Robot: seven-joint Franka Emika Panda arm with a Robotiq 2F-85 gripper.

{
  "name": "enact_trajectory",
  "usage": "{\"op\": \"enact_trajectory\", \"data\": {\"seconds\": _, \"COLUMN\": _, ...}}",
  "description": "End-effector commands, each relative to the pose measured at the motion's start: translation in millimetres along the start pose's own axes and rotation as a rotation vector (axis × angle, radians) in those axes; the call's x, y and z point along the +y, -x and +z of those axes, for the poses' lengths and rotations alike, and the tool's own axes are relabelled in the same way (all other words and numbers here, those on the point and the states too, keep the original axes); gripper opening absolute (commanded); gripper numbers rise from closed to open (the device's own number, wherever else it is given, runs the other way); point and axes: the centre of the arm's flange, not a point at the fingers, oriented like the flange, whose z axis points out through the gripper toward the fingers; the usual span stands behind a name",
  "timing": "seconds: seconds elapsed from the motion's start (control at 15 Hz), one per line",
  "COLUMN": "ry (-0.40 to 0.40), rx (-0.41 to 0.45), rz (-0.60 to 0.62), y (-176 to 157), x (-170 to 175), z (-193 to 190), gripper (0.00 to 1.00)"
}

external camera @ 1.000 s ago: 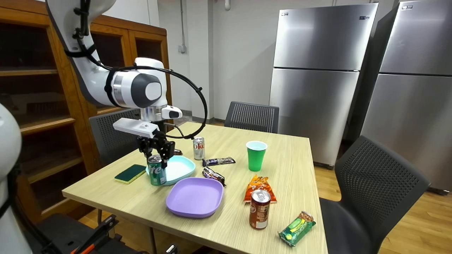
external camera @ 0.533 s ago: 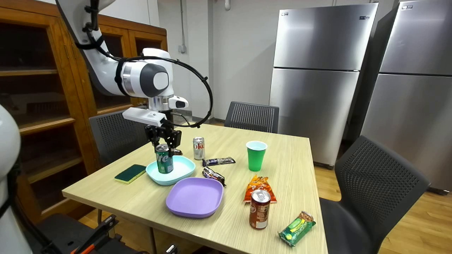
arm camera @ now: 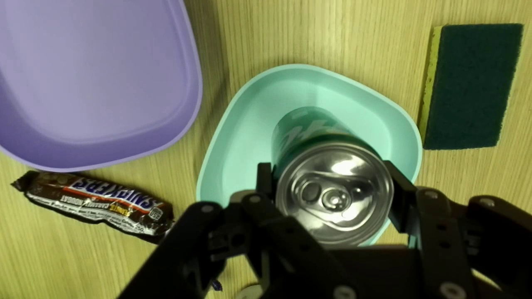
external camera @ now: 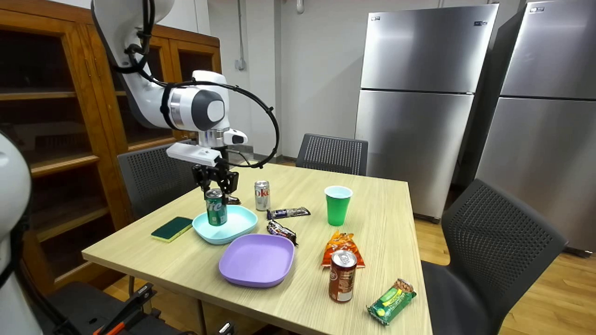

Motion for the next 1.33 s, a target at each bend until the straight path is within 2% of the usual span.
{"op": "enact_trajectory", "data": {"seconds": 0.0, "ry": 0.001, "rx": -0.026, "rz": -0.037, "y": -17, "x": -20, "z": 6, "gripper": 0.38}}
{"op": "enact_trajectory", "data": {"seconds": 0.33, "ry": 0.016, "rx": -0.022, "rz": -0.096, "y": -19, "x": -42, "z": 24, "gripper": 0.38}}
{"op": "enact_trajectory", "data": {"seconds": 1.0, "ry": 0.013, "rx": -0.013, "rz": -0.102, "y": -19, "x": -46, "z": 37, "gripper": 0.38}}
{"op": "enact_trajectory", "data": {"seconds": 1.07, "ry": 0.014, "rx": -0.021, "rz": -0.102, "y": -17, "x": -47, "z": 36, "gripper": 0.58}}
{"op": "enact_trajectory", "data": {"seconds": 1.13, "ry": 0.016, "rx": -0.023, "rz": -0.107, "y": -16, "x": -46, "z": 32, "gripper": 0.88}}
{"op": "enact_trajectory", "data": {"seconds": 1.2, "ry": 0.018, "rx": -0.026, "rz": -0.109, "y": -14, "x": -45, "z": 28, "gripper": 0.89}}
{"op": "enact_trajectory", "data": {"seconds": 1.27, "ry": 0.020, "rx": -0.029, "rz": -0.111, "y": -13, "x": -44, "z": 22, "gripper": 0.95}}
